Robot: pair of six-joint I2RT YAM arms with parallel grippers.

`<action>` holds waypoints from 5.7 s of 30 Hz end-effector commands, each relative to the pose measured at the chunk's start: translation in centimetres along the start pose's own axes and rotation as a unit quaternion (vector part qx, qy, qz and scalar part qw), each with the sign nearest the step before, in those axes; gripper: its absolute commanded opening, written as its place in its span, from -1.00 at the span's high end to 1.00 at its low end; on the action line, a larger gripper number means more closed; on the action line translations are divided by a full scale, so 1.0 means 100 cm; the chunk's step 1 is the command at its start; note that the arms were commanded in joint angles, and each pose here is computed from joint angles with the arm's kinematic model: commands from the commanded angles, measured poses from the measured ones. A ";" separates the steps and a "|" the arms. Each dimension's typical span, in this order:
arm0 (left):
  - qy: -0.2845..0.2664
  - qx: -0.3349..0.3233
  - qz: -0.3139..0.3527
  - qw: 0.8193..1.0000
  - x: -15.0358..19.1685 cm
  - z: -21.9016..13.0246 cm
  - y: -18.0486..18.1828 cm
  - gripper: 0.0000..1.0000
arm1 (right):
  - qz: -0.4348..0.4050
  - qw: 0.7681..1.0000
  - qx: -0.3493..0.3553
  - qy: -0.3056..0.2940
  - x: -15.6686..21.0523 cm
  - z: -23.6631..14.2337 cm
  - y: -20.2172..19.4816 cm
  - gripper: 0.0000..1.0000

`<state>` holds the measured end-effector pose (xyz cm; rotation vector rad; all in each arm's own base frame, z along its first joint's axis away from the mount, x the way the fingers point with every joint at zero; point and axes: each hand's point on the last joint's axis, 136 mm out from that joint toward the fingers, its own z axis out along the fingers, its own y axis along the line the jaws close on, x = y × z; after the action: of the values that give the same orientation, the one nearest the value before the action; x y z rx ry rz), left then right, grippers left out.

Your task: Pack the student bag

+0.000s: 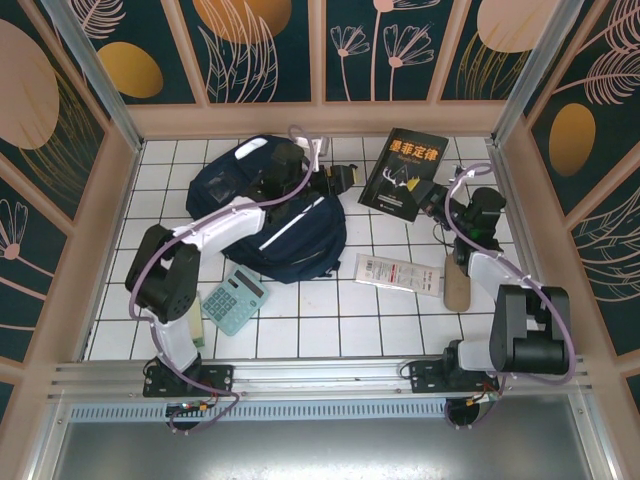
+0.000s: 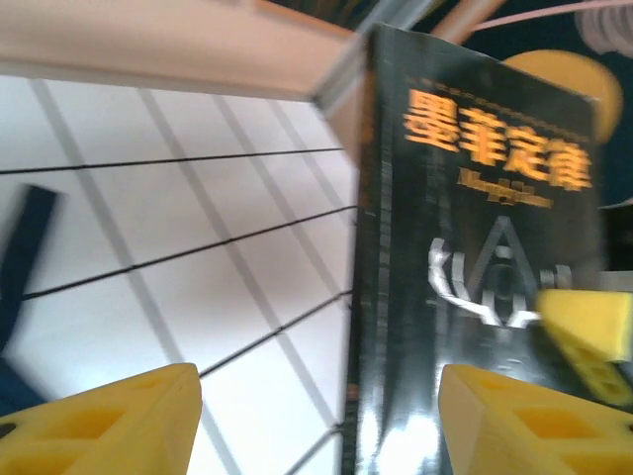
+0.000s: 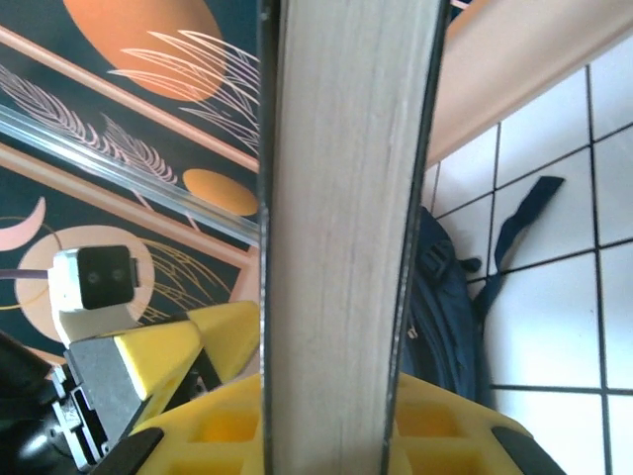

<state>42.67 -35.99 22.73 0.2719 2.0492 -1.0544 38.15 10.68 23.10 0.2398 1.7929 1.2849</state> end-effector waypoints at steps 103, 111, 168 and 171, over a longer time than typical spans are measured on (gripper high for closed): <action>-0.028 -0.161 0.149 0.975 -0.085 -0.070 -0.072 1.00 | 0.131 0.988 0.001 0.086 0.156 0.260 0.020 -0.38; -0.020 -0.172 0.149 0.974 -0.079 -0.065 -0.063 1.00 | 0.050 0.991 0.095 0.082 0.147 0.227 0.004 -0.57; -0.026 -0.185 0.154 0.970 -0.064 -0.073 -0.045 1.00 | -0.056 0.977 0.197 0.055 0.113 0.106 0.003 -0.21; -0.032 -0.184 0.156 0.970 -0.064 -0.078 -0.044 1.00 | -0.068 0.975 0.204 0.046 0.111 0.075 0.007 -0.27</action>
<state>40.41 -32.32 27.27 0.3936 2.1689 -0.4214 38.22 24.70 16.04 0.2948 2.1381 0.9058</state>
